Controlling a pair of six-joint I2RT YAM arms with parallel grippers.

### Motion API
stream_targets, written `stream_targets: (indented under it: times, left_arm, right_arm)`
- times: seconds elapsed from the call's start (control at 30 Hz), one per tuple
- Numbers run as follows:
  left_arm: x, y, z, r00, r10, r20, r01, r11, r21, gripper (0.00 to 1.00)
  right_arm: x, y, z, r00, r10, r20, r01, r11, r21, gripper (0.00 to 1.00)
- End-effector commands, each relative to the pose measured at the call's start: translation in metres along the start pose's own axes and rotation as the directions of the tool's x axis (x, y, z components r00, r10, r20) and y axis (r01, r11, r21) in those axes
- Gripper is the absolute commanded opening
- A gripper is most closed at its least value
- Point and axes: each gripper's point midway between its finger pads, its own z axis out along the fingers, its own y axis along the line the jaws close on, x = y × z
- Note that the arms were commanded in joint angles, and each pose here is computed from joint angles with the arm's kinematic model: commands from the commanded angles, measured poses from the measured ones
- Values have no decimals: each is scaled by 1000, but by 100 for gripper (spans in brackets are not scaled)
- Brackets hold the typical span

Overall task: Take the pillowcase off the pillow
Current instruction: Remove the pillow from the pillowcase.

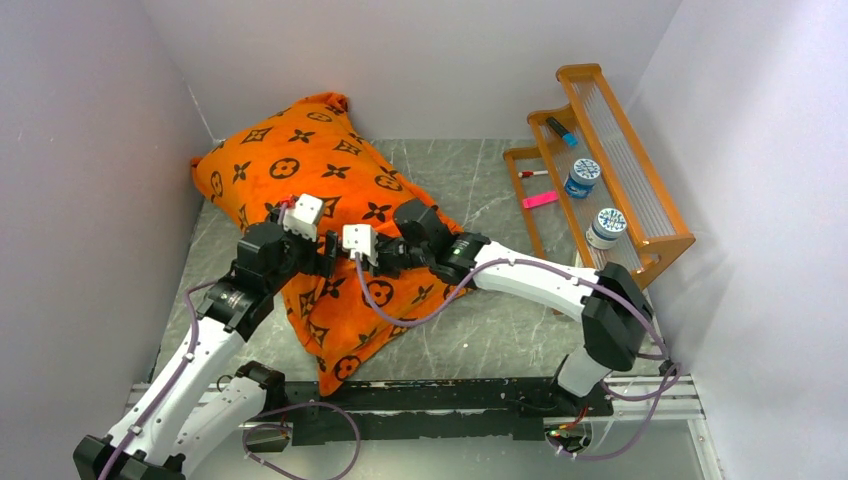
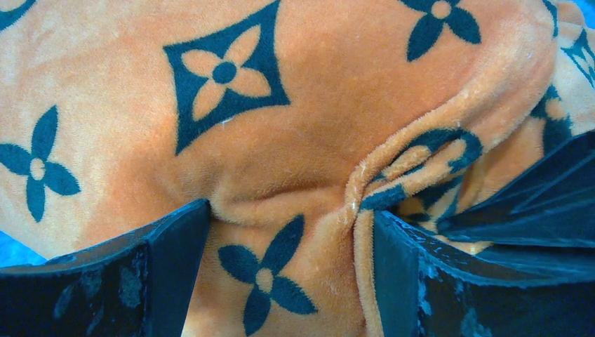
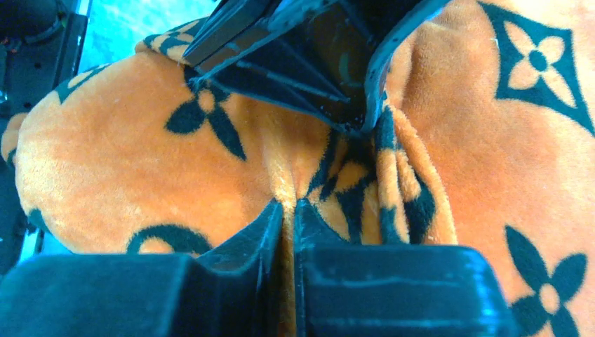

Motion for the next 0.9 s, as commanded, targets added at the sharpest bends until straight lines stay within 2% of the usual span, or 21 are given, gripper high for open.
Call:
stream_targets:
  times: [0.0, 0.03, 0.27, 0.5, 0.67, 0.87]
  left_arm:
    - [6, 3, 4, 1000, -10, -18, 10, 1000, -17, 85]
    - [6, 3, 4, 1000, -10, -21, 10, 1000, -14, 85]
    - [9, 3, 6, 999, -10, -32, 10, 1000, -17, 85]
    - [12, 3, 9, 998, -46, -48, 45, 999, -23, 85]
    - [15, 0, 12, 997, -47, -60, 47, 999, -11, 85]
    - [15, -2, 12, 997, -41, -62, 41, 999, 7, 85]
  right_arm:
    - [28, 14, -25, 993, 59, -102, -58, 998, 13, 2]
    - [30, 17, -29, 992, 62, -105, -61, 998, 18, 0]
    - [38, 39, -52, 985, 111, -134, -111, 994, 9, 0]
    - [60, 103, -55, 960, 209, -189, -230, 968, -98, 0]
    - [77, 134, -63, 932, 276, -235, -307, 946, -106, 0]
    - [78, 121, -72, 925, 284, -251, -295, 956, -4, 0]
